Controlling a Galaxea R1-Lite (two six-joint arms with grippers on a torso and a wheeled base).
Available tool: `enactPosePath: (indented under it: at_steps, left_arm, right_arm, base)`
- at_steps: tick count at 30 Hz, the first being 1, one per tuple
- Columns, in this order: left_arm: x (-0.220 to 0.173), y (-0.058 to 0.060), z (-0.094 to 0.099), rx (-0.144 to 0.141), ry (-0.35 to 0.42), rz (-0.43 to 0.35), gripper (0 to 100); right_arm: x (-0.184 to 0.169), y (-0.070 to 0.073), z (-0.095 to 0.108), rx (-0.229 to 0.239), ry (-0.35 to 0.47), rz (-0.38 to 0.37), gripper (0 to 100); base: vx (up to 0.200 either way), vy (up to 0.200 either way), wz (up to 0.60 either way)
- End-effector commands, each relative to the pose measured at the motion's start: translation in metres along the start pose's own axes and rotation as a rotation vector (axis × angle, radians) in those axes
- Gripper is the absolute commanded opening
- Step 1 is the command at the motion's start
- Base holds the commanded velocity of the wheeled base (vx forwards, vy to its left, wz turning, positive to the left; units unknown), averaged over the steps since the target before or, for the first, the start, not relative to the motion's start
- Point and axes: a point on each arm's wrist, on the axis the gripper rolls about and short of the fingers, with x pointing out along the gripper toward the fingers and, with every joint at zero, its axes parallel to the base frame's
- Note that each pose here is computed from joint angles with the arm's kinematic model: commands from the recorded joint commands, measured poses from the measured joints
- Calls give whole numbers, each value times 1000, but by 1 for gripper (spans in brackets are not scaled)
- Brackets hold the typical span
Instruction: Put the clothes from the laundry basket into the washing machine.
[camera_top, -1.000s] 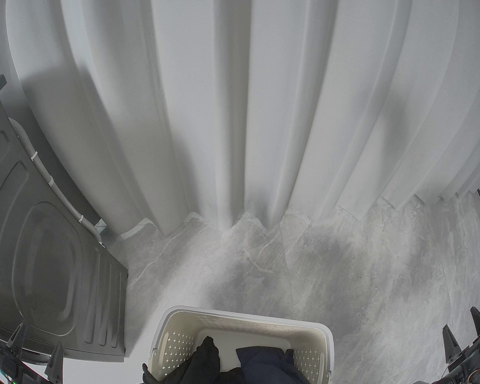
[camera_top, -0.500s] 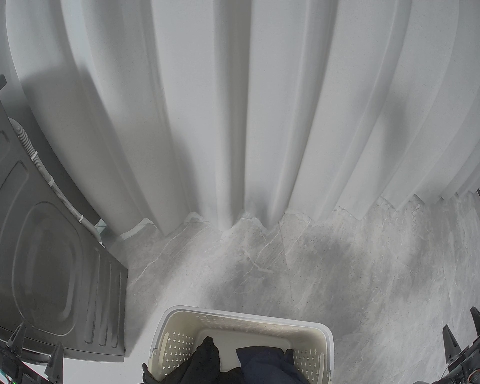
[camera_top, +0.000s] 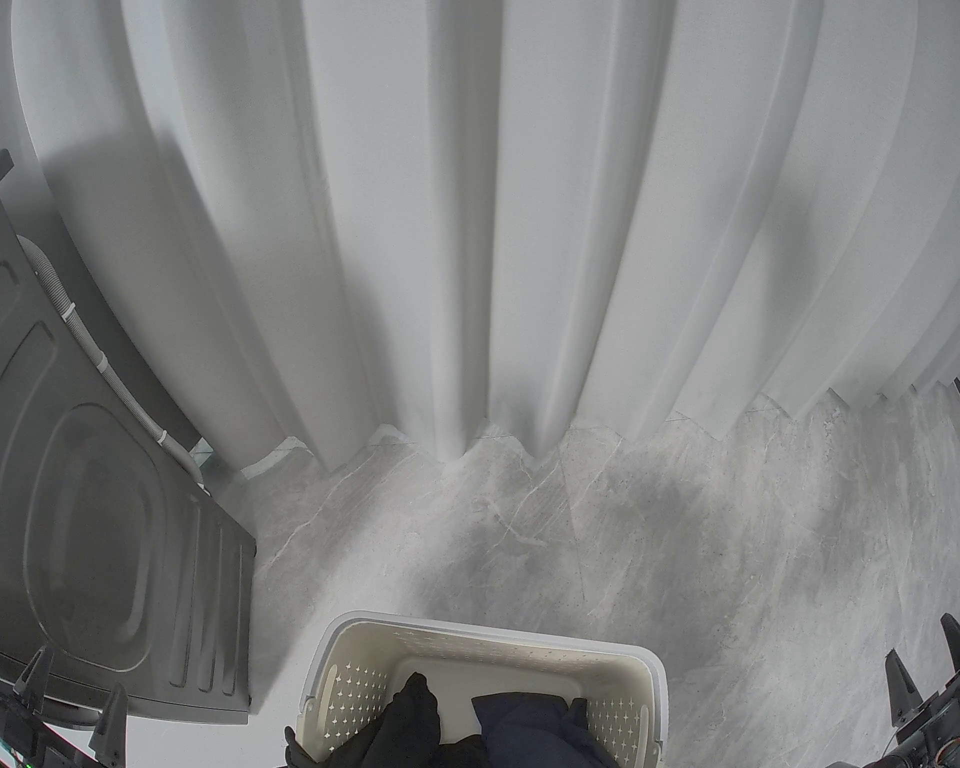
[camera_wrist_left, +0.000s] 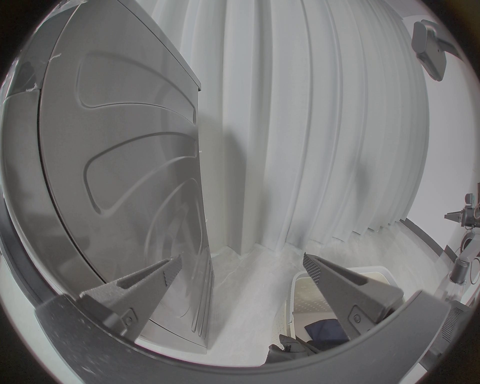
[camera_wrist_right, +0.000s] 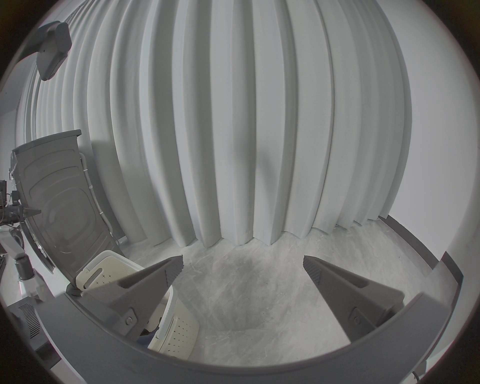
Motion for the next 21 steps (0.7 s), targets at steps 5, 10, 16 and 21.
enactPosePath:
  at_steps: [5, 10, 16, 21]
  left_arm:
    - [0, 0, -5, -1, 4, 0, 100]
    - [0, 0, -5, -1, 4, 0, 100]
    - [0, 0, -5, -1, 4, 0, 100]
    - [0, 0, -5, -1, 4, 0, 100]
  right_arm:
    - [0, 0, -5, -2, -1, 0, 100]
    - [0, 0, -5, -2, -1, 0, 100]
    - [0, 0, -5, -2, -1, 0, 100]
    - [0, 0, -5, -2, -1, 0, 100]
  base:
    - [-40, 0, 0]
    - [-200, 0, 0]
    - [-200, 0, 0]
    - [-200, 0, 0]
